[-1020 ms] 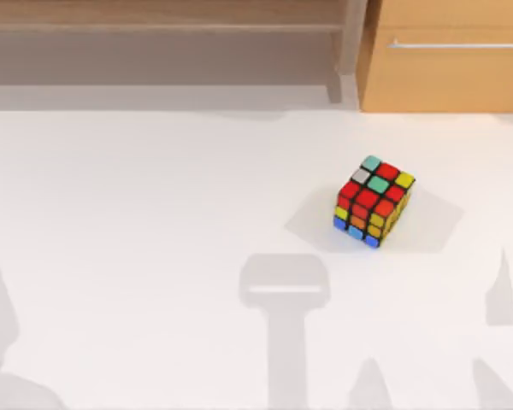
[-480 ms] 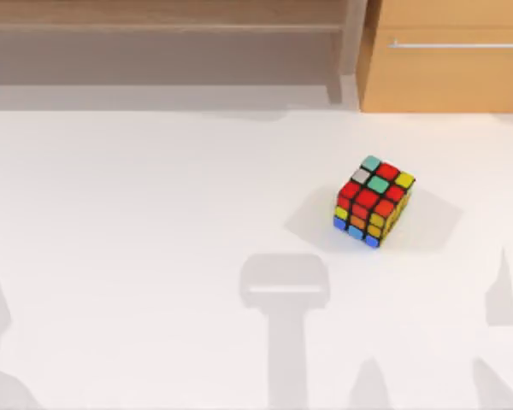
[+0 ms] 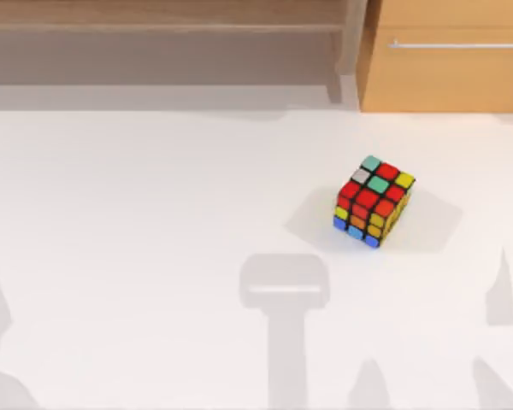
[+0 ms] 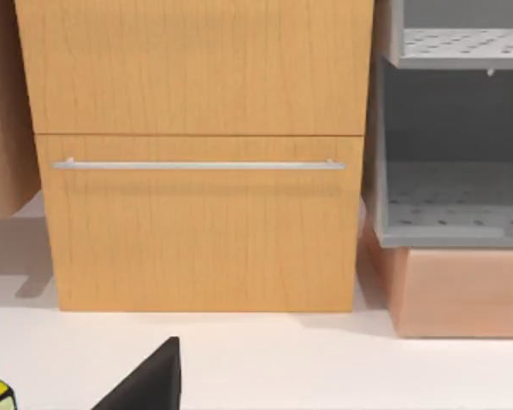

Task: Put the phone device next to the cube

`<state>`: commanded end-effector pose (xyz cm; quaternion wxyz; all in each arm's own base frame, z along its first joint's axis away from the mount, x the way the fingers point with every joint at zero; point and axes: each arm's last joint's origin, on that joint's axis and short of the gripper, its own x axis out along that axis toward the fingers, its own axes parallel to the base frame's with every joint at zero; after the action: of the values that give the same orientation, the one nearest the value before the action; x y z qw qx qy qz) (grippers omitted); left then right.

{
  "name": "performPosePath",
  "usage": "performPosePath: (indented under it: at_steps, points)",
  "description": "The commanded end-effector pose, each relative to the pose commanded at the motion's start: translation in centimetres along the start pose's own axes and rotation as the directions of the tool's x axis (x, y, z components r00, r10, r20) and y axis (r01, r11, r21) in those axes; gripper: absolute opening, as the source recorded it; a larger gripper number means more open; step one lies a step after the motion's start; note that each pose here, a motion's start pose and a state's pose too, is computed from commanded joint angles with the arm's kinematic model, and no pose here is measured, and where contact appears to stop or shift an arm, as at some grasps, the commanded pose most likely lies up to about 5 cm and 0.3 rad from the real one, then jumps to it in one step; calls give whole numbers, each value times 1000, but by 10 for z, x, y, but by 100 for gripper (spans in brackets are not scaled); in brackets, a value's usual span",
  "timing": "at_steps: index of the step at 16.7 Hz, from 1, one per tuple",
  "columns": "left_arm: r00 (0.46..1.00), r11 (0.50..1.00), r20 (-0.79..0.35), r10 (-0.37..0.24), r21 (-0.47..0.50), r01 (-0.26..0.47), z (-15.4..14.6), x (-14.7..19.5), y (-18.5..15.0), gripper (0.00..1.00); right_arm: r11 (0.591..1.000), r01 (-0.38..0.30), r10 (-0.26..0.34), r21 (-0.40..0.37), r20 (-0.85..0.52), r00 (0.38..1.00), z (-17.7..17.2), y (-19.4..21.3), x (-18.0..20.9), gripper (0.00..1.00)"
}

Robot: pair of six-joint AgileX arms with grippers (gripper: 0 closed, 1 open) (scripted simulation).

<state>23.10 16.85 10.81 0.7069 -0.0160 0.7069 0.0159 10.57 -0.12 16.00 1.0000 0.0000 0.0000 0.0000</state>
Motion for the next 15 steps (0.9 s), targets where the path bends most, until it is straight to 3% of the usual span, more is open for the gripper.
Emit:
performPosePath:
  at_steps: [9,15]
  points:
    - [1000,1000,0,0,0,0,0,0,0,2,1000,0,0,0,0,1000,0,0,0,100]
    - [1000,1000,0,0,0,0,0,0,0,0,1000,0,0,0,0,1000,0,0,0,100]
